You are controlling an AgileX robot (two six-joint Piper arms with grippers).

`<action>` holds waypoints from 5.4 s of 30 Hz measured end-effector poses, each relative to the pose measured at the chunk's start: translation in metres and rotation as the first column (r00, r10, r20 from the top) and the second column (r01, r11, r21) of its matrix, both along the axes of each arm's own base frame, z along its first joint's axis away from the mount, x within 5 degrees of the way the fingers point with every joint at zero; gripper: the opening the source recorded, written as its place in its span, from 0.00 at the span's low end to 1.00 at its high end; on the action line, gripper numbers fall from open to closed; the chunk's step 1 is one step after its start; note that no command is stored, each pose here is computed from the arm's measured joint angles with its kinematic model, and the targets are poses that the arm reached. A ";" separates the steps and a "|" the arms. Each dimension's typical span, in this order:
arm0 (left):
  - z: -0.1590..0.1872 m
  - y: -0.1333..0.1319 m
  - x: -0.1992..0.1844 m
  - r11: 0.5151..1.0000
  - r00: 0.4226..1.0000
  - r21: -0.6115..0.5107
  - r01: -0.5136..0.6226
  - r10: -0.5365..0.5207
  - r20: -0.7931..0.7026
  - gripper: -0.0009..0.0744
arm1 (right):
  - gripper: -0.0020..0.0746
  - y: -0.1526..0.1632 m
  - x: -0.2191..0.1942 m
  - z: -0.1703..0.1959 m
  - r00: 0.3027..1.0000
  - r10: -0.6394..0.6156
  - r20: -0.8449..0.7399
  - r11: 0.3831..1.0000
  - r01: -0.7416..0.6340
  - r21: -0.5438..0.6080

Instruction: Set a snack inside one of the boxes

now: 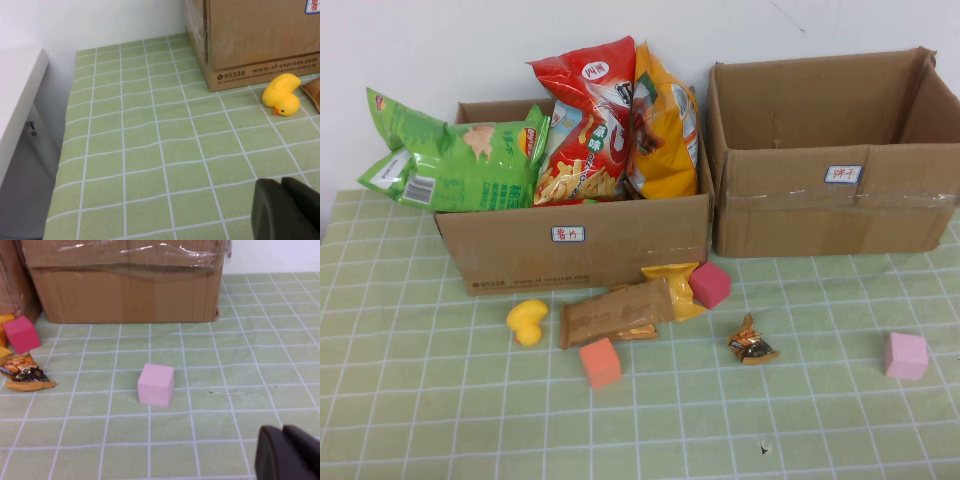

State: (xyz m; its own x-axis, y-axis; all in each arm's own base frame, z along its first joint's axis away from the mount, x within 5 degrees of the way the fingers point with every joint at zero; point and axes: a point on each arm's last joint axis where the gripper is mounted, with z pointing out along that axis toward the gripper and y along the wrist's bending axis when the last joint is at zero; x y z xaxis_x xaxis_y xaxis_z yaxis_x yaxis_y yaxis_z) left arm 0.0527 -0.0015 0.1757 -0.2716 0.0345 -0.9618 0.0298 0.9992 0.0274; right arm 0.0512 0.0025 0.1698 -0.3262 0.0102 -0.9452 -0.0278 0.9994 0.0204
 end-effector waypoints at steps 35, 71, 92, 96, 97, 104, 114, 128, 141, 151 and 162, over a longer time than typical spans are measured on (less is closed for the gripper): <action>0.001 -0.003 0.000 0.995 1.000 -0.098 0.005 -0.004 0.009 0.01 | 0.02 0.000 0.000 0.000 1.000 0.000 0.000 1.000 0.000 0.002; 0.118 -0.033 0.019 0.920 0.915 0.001 0.392 -0.389 -0.104 0.01 | 0.02 0.000 0.000 0.000 1.000 0.000 0.000 1.000 0.000 0.003; 0.102 -0.120 0.159 0.600 0.601 0.254 0.758 -0.493 -0.630 0.19 | 0.02 0.000 0.000 0.000 1.000 0.000 0.000 1.000 0.000 0.003; 0.090 -0.153 0.192 0.568 0.568 0.260 0.781 -0.473 -0.674 0.54 | 0.02 0.000 0.000 0.000 1.000 0.000 -0.002 1.000 0.000 0.003; 0.086 -0.159 0.198 0.554 0.564 0.273 0.787 -0.465 -0.682 0.61 | 0.02 0.000 0.000 0.000 1.000 0.000 -0.002 1.000 0.000 0.003; 0.045 -0.193 0.248 0.448 0.532 0.351 0.822 -0.383 -0.756 0.84 | 0.02 0.000 0.000 0.000 1.000 0.000 -0.002 1.000 0.000 0.003; -0.008 -0.214 0.293 0.502 0.616 0.431 0.750 -0.294 -0.730 0.85 | 0.02 0.000 0.000 0.000 1.000 0.000 -0.002 1.000 0.000 0.003; -0.044 -0.229 0.305 0.489 0.633 0.433 0.758 -0.386 -0.671 0.85 | 0.02 0.000 0.000 0.000 1.000 0.000 -0.004 1.000 0.000 0.003; -0.034 -0.230 0.307 0.527 0.661 0.441 0.727 -0.363 -0.657 0.29 | 0.02 0.000 0.000 0.000 1.000 0.000 -0.004 1.000 0.000 0.003; 0.010 -0.242 0.281 0.620 0.696 0.407 0.671 -0.337 -0.634 0.19 | 0.02 0.000 0.000 0.000 1.000 0.000 -0.004 1.000 0.000 0.003; 0.090 -0.283 0.214 0.587 0.693 0.379 0.716 -0.528 -0.491 0.19 | 0.02 0.000 0.000 0.000 1.000 0.000 -0.003 1.000 0.000 0.003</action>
State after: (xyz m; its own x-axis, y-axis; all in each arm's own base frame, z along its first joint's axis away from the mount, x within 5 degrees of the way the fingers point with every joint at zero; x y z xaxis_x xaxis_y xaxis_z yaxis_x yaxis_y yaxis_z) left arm 0.2666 -0.2841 0.2657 -0.2477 0.7541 -0.6083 0.7382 0.5535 0.3856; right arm 0.0511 0.0026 0.1697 -0.3289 0.0132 -0.9443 -0.0280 0.9993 0.0237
